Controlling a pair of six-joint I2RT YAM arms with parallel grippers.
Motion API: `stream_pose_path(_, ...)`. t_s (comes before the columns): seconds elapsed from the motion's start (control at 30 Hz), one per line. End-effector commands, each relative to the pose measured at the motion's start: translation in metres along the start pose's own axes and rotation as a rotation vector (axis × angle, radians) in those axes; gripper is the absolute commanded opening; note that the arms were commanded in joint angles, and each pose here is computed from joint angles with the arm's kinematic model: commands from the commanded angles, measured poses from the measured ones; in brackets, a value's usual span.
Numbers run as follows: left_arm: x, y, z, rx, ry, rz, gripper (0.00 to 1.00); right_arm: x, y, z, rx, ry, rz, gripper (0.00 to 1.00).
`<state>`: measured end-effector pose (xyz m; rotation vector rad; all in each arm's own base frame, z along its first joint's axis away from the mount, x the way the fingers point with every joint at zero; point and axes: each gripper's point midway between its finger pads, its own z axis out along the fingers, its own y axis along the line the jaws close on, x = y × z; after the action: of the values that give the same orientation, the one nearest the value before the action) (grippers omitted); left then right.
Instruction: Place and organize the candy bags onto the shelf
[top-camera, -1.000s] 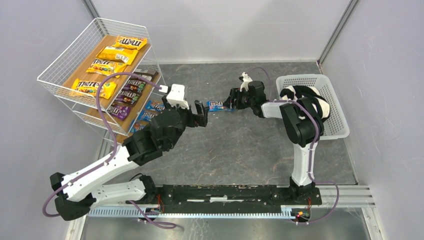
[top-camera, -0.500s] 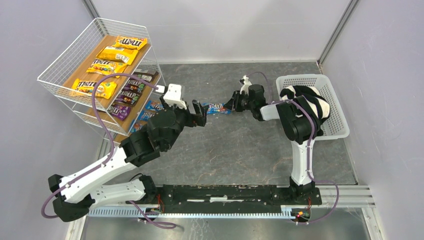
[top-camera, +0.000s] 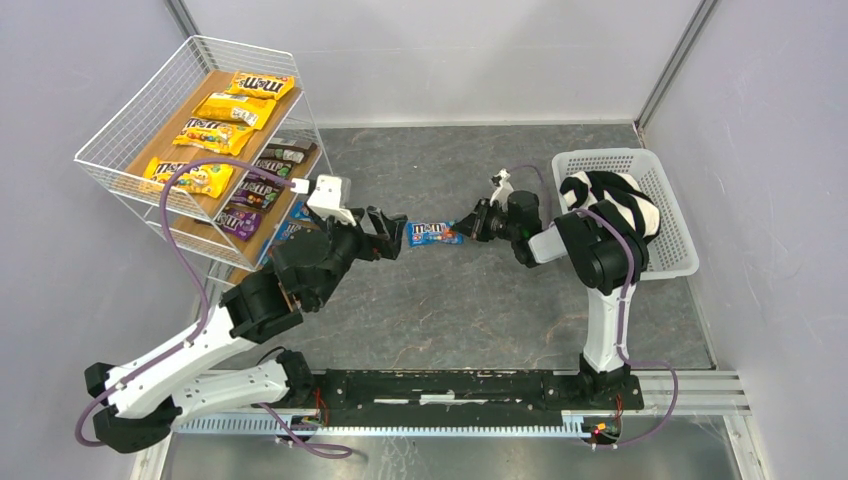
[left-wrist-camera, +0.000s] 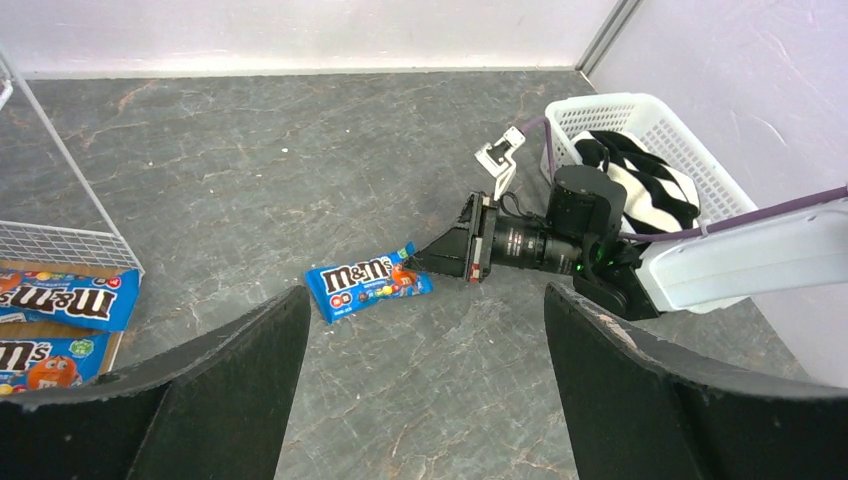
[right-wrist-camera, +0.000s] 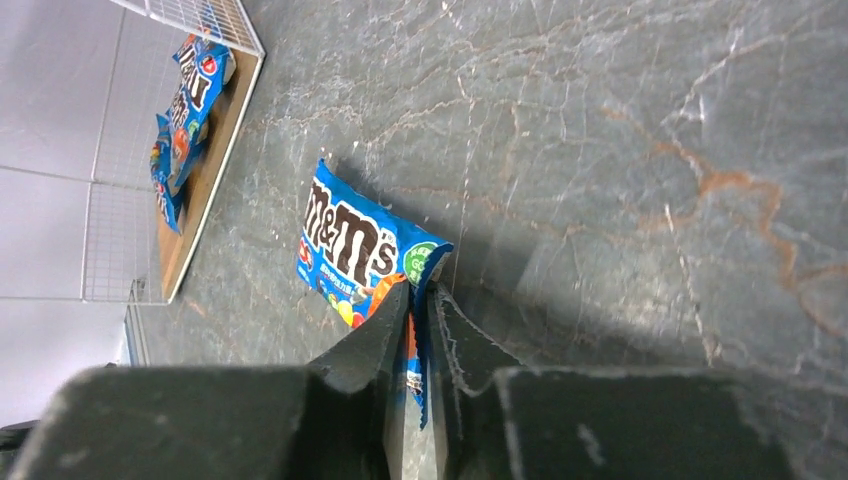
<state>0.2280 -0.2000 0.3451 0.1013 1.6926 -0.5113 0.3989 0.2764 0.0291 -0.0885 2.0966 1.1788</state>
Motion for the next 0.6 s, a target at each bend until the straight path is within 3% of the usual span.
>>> stream_pose_path(0.0, -0.006, -0.001, -0.007, 0.016, -0.018, -0.080, 0.93, -0.017, 0.035, -0.011, -0.090, -0.069, -0.035, 0.20)
stream_pose_path(0.13, -0.006, 0.000, -0.011, 0.022, -0.014, -0.091, 0.93, 0.003, 0.044, -0.017, -0.098, -0.047, -0.035, 0.35)
stream_pose_path(0.4, -0.009, -0.007, -0.014, 0.062, -0.008, -0.107, 0.92, 0.030, 0.078, -0.013, -0.176, 0.010, -0.051, 0.43)
stream_pose_path(0.57, -0.011, -0.005, -0.020, 0.066, -0.008, -0.124, 0.92, 0.041, 0.060, -0.012, -0.113, 0.034, 0.016, 0.46)
